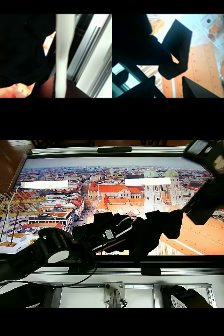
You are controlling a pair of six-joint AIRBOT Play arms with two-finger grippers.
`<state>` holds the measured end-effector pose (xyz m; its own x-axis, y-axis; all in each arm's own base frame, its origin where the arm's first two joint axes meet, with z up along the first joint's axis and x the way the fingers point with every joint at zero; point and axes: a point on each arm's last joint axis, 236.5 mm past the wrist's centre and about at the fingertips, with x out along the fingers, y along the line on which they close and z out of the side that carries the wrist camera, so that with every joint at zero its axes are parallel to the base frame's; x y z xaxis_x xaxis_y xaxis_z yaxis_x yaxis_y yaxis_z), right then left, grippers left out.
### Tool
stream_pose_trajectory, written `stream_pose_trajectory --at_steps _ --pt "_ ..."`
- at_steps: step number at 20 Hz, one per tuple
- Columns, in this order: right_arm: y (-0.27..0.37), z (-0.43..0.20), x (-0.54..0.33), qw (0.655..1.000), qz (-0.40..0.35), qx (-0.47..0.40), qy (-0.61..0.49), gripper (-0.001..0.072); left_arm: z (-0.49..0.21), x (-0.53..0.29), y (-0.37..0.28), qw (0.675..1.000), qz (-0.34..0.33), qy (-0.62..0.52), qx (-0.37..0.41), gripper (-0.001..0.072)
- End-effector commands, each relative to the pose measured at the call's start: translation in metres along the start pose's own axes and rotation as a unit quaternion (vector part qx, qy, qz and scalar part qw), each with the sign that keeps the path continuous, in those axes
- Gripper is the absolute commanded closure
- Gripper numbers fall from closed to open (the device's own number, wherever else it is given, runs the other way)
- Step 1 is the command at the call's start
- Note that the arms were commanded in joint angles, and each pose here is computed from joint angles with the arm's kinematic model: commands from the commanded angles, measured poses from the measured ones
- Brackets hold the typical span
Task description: Fold the shirts.
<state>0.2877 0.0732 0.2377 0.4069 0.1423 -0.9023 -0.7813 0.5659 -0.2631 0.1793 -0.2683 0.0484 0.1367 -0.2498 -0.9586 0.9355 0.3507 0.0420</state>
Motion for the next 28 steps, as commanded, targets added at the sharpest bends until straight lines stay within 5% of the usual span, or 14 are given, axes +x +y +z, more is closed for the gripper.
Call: stream_pose_trajectory --at_steps 1,5,20,28 --pt "0.019 -0.002 0.013 0.991 0.053 -0.126 0.005 0.0265 -0.019 -0.009 0.021 1.0 0.012 0.021 0.015 0.0669" --pt "0.038 0.007 0.018 0.983 0.099 -0.149 -0.028 0.0264 -0.029 -0.023 0.046 0.998 0.054 0.02 0.018 0.0669" --pt "0.002 0.01 0.028 0.975 0.03 -0.217 -0.021 0.0266 -0.033 -0.034 0.042 0.997 0.055 0.015 0.044 0.0669" --pt "0.023 0.013 0.071 0.963 0.141 -0.228 -0.005 0.0268 -0.033 -0.036 0.043 0.997 0.058 0.013 0.053 0.0669"
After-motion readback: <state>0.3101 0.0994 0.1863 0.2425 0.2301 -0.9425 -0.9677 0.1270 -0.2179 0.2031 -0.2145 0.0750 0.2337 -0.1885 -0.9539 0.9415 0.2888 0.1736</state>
